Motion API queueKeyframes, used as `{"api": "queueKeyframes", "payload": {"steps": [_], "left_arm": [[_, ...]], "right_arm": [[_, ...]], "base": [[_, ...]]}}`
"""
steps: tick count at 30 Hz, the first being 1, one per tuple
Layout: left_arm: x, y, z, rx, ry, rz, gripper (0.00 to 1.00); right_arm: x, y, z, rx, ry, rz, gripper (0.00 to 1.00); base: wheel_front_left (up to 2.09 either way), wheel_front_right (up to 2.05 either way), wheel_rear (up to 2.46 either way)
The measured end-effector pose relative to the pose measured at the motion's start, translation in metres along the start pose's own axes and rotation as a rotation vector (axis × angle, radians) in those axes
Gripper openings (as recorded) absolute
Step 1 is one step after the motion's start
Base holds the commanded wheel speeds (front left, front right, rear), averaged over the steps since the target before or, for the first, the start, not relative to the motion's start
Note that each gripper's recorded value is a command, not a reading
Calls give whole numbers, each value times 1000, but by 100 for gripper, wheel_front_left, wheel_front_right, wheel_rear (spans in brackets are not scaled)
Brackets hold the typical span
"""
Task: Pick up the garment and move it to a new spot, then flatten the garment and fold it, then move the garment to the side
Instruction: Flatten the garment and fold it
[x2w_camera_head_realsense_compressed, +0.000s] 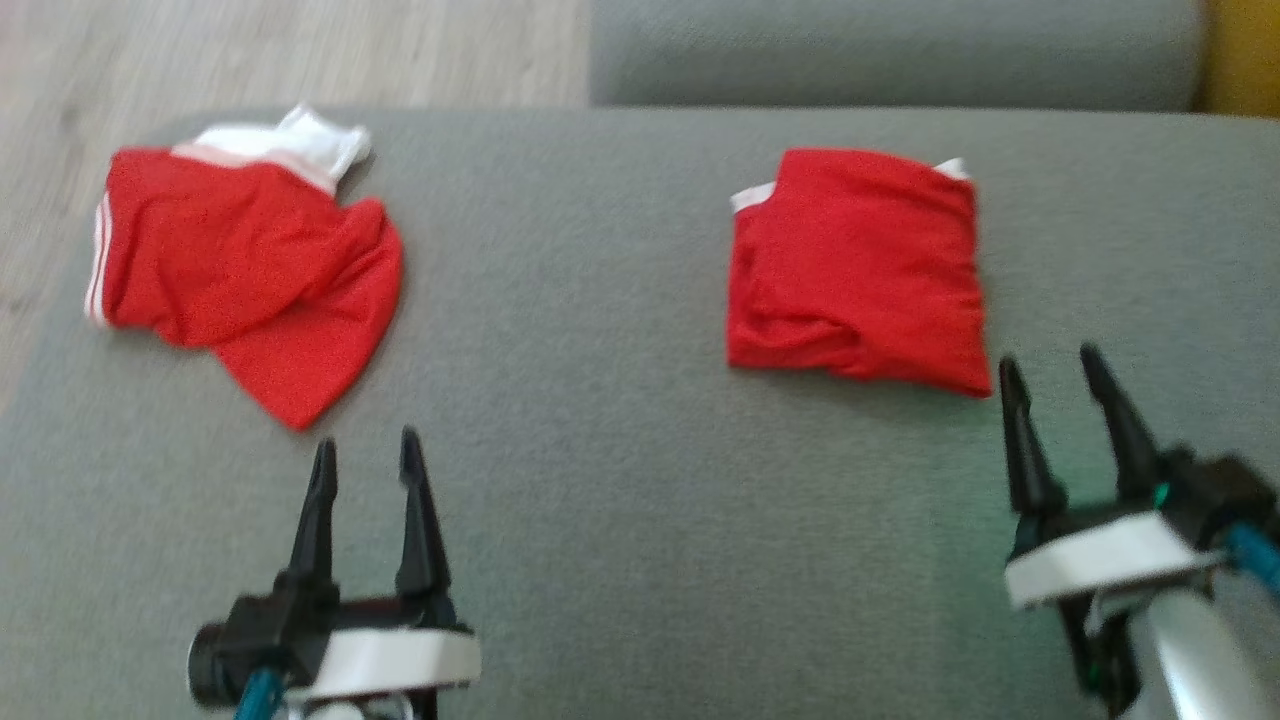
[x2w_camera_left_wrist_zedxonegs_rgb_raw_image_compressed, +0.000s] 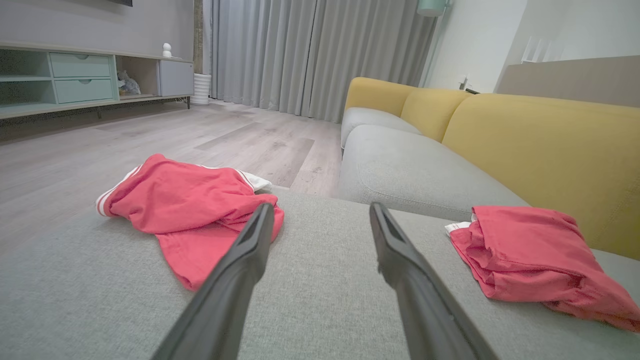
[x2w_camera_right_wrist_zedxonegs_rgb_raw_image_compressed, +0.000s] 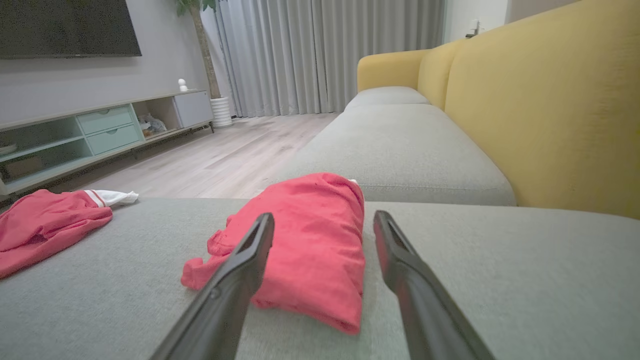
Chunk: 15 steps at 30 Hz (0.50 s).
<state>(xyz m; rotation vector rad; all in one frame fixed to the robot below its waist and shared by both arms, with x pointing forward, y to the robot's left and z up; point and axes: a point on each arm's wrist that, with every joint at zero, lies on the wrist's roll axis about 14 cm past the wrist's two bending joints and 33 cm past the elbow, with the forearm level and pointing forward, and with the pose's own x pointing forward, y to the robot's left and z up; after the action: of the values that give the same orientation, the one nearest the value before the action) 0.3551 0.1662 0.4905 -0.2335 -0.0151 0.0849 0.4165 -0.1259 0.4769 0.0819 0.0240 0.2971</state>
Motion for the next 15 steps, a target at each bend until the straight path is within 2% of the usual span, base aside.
{"api": "queueKeyframes", "payload": {"steps": [8,15], "left_arm": [[-27,-7,-19,28,59,-38,100],[-29,-13,-22,44,64,-68,100]], "right_arm": [[-63,-9,-16,6,45,-118,100],[-73,-12,-15,30,35,-157,100]], "base": [[0,0,0],[0,0,0]]}}
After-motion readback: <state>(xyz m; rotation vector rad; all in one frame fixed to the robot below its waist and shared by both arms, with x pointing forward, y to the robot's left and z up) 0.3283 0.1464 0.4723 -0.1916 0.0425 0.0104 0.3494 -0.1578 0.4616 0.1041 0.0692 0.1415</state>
